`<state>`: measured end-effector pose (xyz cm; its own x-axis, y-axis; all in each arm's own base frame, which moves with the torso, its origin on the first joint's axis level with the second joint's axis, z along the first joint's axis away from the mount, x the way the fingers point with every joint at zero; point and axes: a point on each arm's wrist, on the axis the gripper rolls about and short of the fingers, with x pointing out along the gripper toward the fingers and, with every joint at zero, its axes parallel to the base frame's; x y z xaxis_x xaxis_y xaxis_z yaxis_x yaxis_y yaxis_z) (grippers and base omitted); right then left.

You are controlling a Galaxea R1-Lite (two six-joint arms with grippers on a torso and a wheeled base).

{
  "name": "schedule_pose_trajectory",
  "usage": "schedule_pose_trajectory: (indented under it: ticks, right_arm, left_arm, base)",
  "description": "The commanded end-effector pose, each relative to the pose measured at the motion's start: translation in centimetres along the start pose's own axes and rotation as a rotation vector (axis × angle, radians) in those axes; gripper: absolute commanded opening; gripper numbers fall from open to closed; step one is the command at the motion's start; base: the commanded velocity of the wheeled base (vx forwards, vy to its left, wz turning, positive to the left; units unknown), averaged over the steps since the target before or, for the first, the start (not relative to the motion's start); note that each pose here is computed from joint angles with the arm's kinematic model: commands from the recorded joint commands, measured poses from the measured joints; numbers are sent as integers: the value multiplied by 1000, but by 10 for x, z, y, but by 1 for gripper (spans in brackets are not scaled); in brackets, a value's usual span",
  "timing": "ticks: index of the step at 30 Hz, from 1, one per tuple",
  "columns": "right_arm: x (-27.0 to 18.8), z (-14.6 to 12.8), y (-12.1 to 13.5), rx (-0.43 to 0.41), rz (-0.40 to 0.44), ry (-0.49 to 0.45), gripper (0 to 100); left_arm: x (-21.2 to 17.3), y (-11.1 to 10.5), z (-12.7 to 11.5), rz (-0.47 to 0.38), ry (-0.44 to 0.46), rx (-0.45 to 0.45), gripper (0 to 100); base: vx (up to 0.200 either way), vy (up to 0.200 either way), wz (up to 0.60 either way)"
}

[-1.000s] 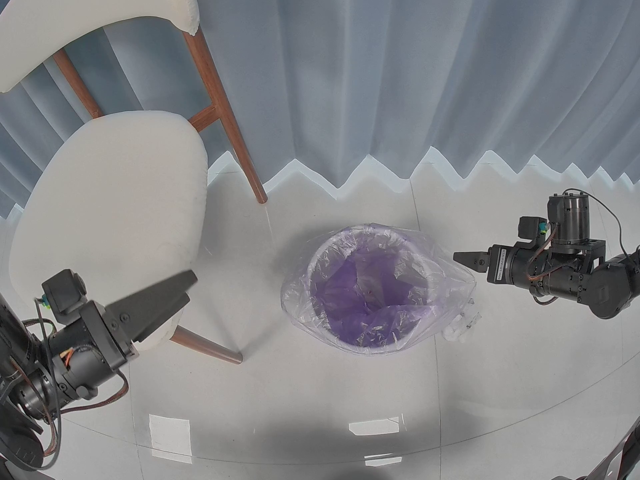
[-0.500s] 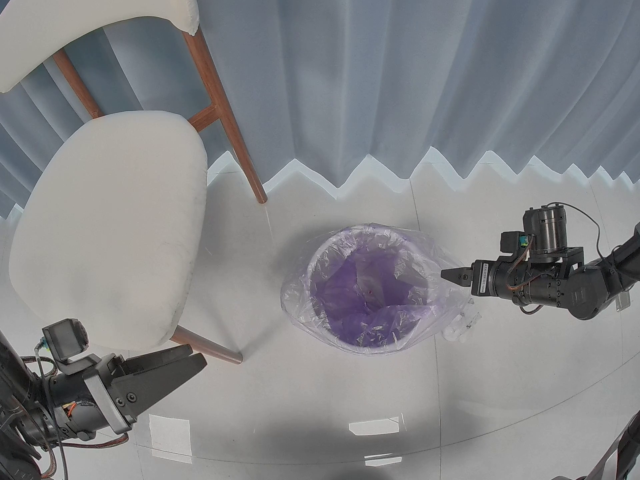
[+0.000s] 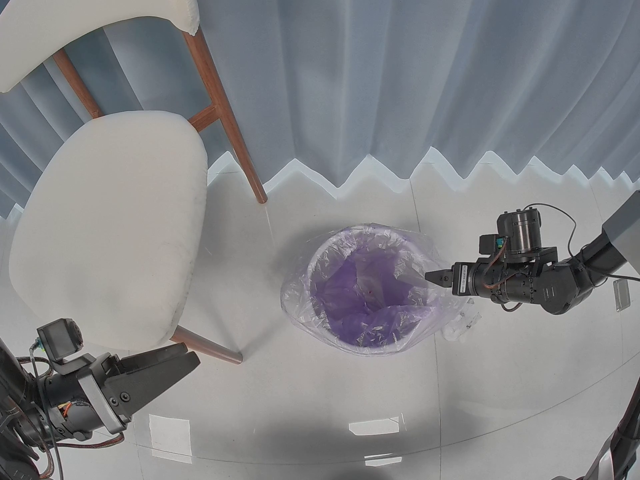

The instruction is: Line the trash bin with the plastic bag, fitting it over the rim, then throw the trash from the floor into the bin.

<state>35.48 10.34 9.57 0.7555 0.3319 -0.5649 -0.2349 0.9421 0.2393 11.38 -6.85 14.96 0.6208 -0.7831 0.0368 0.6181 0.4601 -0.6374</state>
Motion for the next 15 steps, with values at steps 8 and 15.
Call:
schedule_pose_trajectory:
  ticks: [8,15]
  right_arm:
    - [36,-13,8,-18,18,55,100]
    - [62,-20,11,-25,26,75,100]
  left_arm:
    - [-1,3,-4,17,20,-15,100]
    - [-1,4,-4,21,20,-13,100]
  base:
    - [0,0,0]
    - [0,0,0]
